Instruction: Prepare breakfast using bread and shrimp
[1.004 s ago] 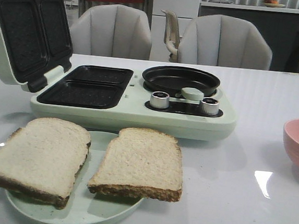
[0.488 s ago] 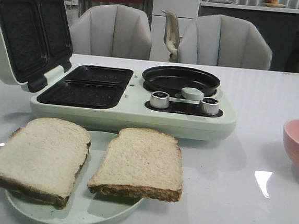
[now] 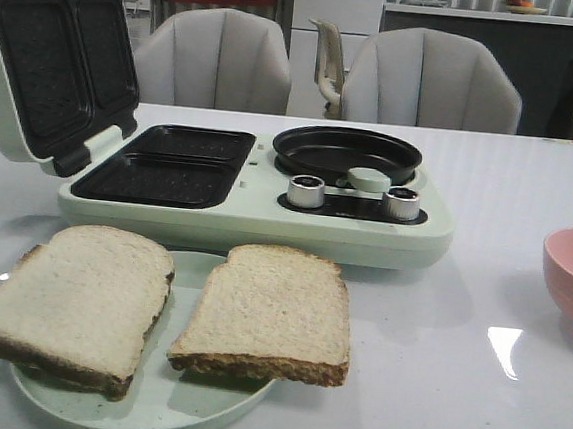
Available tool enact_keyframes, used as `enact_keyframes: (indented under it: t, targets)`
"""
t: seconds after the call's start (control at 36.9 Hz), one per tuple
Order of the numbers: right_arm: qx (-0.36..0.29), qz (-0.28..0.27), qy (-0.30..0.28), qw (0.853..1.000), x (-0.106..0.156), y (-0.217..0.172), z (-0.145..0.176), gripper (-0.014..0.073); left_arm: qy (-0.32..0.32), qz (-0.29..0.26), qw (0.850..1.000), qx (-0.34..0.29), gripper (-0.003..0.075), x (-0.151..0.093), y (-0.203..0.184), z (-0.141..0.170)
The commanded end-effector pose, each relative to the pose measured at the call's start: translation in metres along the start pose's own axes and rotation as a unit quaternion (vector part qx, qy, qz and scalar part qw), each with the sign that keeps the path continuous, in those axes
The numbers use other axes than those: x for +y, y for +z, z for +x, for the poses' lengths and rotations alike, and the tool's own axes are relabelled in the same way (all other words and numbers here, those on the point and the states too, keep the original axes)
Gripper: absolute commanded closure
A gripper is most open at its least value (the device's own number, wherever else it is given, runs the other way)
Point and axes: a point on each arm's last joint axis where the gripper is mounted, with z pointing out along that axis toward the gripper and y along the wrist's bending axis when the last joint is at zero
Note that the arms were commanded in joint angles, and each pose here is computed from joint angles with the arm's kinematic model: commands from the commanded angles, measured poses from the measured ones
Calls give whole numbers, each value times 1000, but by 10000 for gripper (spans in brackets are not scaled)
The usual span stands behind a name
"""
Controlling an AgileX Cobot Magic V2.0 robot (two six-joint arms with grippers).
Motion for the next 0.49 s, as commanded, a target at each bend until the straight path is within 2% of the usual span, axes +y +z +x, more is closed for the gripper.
enact_keyframes:
  t: [0.0,0.08,0.19,0.38,0.46]
  targets:
    - [-76,8,0,997,-1,-3,-18,550,-9,-4,998,-64,619,1,-2,-10]
    - [-81,7,2,997,-1,-4,-25,550,-15,-8,995,-94,619,2,-3,-18]
    - [-87,2,3,996,1,-9,-48,550,-15,-7,991,-130,619,2,-8,-43]
    - [-112,-6,-1,994,5,-23,-106,550,-14,6,991,-131,619,1,-20,-107]
    - [-110,-8,-3,994,6,-24,-131,550,-12,12,993,-113,619,0,-20,-132]
